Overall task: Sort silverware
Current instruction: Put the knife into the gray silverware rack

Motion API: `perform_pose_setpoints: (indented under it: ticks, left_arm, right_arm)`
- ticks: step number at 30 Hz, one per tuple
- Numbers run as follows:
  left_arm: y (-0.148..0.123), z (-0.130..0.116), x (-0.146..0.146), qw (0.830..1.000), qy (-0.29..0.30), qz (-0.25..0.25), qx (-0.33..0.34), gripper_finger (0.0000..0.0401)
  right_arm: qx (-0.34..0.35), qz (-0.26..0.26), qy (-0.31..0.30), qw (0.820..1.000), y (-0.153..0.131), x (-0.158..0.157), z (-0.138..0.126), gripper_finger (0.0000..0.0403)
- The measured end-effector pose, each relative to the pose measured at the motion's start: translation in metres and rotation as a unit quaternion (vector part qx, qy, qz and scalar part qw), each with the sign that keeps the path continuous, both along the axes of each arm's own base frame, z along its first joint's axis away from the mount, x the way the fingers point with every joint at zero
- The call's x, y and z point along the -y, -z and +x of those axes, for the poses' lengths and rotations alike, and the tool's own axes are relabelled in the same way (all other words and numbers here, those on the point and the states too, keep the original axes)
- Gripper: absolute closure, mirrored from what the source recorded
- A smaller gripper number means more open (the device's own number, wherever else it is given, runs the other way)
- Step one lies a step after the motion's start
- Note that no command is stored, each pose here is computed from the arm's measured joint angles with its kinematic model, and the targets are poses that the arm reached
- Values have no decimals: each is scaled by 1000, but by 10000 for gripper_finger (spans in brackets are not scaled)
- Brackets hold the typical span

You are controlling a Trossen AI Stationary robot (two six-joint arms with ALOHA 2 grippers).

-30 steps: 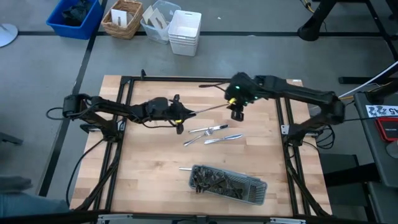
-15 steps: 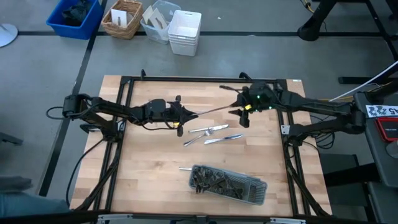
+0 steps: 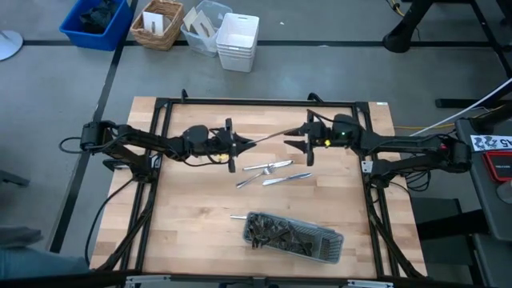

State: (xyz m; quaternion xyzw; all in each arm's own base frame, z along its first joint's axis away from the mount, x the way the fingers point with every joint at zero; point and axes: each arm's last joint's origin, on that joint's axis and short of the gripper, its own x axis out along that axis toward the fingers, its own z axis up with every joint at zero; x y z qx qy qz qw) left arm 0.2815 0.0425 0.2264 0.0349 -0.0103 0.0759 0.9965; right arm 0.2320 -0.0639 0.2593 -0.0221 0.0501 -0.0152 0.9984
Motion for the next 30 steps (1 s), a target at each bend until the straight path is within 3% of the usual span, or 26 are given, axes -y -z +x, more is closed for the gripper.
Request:
perform_pose_setpoints:
  ticks: [8,30]
  left_arm:
    - [-3,0,1,1000,1,2,13,387]
    - [-2,0,2,1000,4,5,11,388]
  right_arm:
    - [80,-29,-17,996,-16,-1,0,269]
    - [160,-57,-35,985,-32,-3,-2,269]
